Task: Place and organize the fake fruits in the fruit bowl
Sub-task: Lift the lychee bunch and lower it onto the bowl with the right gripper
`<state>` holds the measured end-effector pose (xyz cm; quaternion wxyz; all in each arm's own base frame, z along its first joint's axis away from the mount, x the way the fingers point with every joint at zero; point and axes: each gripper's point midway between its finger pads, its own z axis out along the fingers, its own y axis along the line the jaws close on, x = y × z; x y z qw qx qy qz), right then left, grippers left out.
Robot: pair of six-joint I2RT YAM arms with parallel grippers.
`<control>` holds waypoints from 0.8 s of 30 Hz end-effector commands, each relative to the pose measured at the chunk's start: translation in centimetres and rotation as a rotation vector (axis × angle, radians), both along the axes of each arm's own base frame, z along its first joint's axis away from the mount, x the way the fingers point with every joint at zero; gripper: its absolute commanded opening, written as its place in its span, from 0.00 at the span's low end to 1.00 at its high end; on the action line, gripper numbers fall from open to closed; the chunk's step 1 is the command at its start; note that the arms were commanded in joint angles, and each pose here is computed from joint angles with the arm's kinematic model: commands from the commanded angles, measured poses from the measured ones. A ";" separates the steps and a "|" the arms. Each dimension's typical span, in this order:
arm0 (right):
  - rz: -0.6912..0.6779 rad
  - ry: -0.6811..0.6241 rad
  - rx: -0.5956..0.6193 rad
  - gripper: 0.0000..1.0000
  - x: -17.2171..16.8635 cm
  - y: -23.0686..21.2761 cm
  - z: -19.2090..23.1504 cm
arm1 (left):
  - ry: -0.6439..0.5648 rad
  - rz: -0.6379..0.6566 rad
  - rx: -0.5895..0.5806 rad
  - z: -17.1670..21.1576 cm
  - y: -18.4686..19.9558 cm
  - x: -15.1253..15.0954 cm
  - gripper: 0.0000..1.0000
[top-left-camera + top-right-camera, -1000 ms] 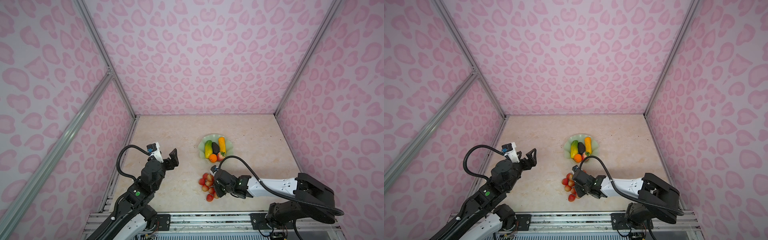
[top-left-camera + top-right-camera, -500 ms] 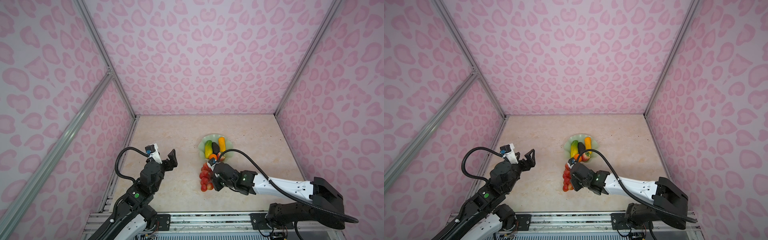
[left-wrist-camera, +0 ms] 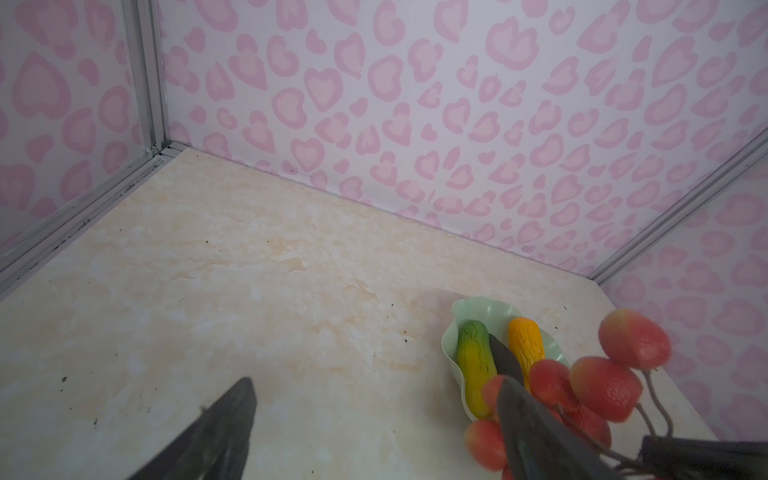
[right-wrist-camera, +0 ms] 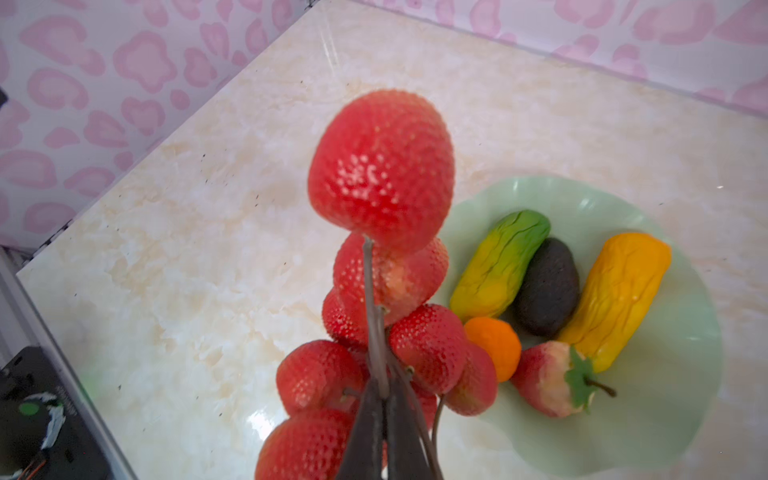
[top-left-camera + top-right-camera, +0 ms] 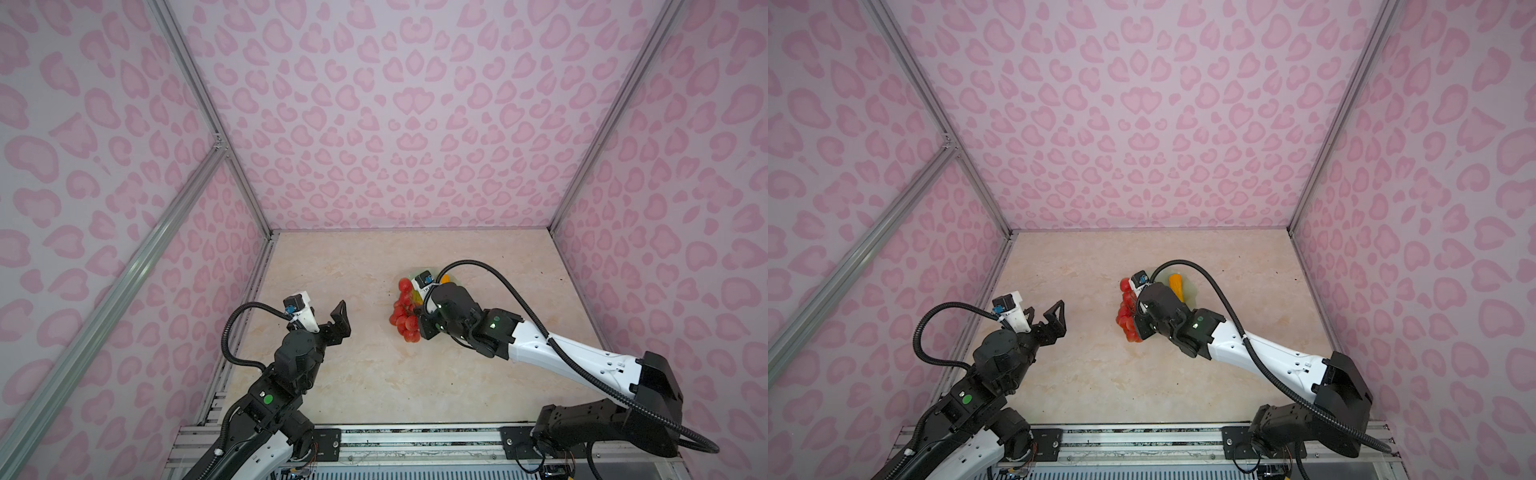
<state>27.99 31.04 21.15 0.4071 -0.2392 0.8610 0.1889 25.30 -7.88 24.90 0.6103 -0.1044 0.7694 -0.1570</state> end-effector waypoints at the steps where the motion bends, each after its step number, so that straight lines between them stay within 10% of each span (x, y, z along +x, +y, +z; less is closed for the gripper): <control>1: -0.006 -0.087 0.020 0.00 2.9 0.2 2.1 | -0.005 0.014 0.016 0.1 0.3 0.0 0.92; 11: -0.101 -0.009 -0.052 0.00 10.2 -3.3 -2.0 | -0.012 0.021 0.050 0.3 0.5 0.2 0.92; 20: -0.155 0.089 -0.114 0.00 10.1 -7.1 -8.0 | -0.004 0.031 0.082 0.1 0.5 0.6 0.92; 24: -0.166 0.109 -0.139 0.21 9.7 -7.9 -9.1 | 0.005 0.032 0.099 -0.1 0.3 1.0 0.92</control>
